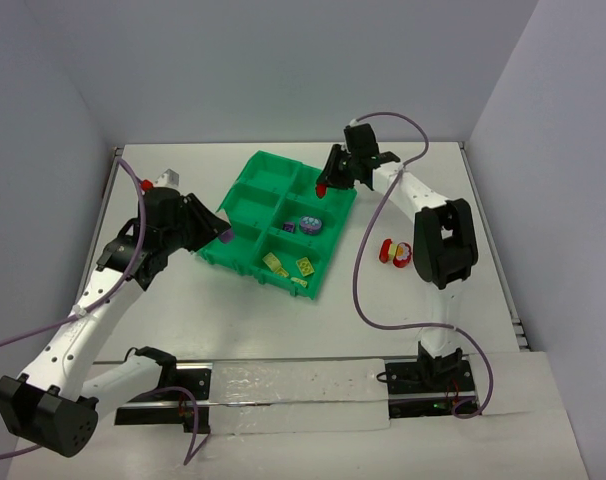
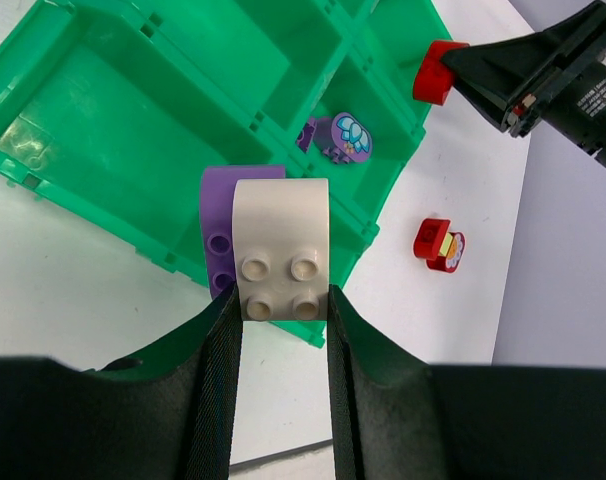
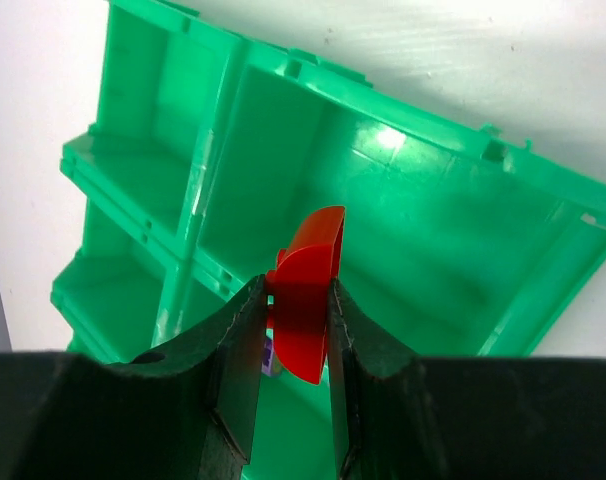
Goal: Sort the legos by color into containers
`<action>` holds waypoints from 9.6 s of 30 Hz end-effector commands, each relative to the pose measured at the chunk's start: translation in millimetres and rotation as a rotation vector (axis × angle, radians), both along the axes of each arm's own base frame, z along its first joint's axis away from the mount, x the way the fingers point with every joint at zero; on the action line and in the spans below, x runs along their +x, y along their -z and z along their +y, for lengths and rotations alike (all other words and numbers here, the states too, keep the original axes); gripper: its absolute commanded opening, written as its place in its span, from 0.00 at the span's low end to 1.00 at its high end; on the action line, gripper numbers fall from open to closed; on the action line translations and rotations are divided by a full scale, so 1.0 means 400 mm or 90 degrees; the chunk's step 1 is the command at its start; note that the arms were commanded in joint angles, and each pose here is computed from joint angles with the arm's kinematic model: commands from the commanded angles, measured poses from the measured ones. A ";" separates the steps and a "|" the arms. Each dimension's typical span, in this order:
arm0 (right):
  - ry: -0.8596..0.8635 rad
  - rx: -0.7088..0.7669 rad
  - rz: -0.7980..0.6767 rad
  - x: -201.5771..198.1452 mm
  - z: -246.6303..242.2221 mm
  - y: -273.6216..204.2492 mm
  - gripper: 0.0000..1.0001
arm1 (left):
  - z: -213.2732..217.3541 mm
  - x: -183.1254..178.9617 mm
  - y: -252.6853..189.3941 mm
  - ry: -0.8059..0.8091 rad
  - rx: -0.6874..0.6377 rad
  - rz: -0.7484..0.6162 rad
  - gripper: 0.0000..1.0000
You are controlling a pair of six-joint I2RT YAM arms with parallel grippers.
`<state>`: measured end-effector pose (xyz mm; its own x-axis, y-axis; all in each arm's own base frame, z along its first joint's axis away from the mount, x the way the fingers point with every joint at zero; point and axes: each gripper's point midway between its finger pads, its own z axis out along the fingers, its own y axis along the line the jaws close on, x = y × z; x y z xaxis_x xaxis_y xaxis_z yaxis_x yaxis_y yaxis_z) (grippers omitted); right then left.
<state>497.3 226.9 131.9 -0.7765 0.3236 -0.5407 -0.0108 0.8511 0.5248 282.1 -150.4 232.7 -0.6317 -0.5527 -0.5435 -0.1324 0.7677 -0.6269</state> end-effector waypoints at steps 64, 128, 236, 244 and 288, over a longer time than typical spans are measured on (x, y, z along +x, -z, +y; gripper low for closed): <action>-0.489 0.153 -0.266 -0.461 0.447 -0.325 0.47 | -0.118 0.067 -0.112 -0.006 -0.230 0.009 0.00; -0.128 -0.029 -0.073 -0.256 0.084 -0.055 0.63 | -0.076 0.075 0.052 -0.057 -0.117 0.113 0.00; 0.121 -0.084 0.114 -0.425 -0.346 0.201 0.75 | -0.192 0.146 -0.029 0.059 0.025 0.017 0.87; 0.063 -0.079 0.117 -0.490 -0.285 0.197 0.75 | -0.203 0.155 -0.027 0.066 0.021 0.019 0.86; 0.416 -0.144 0.224 -0.397 -0.407 0.141 1.00 | -0.194 0.130 -0.021 0.073 0.031 0.012 0.86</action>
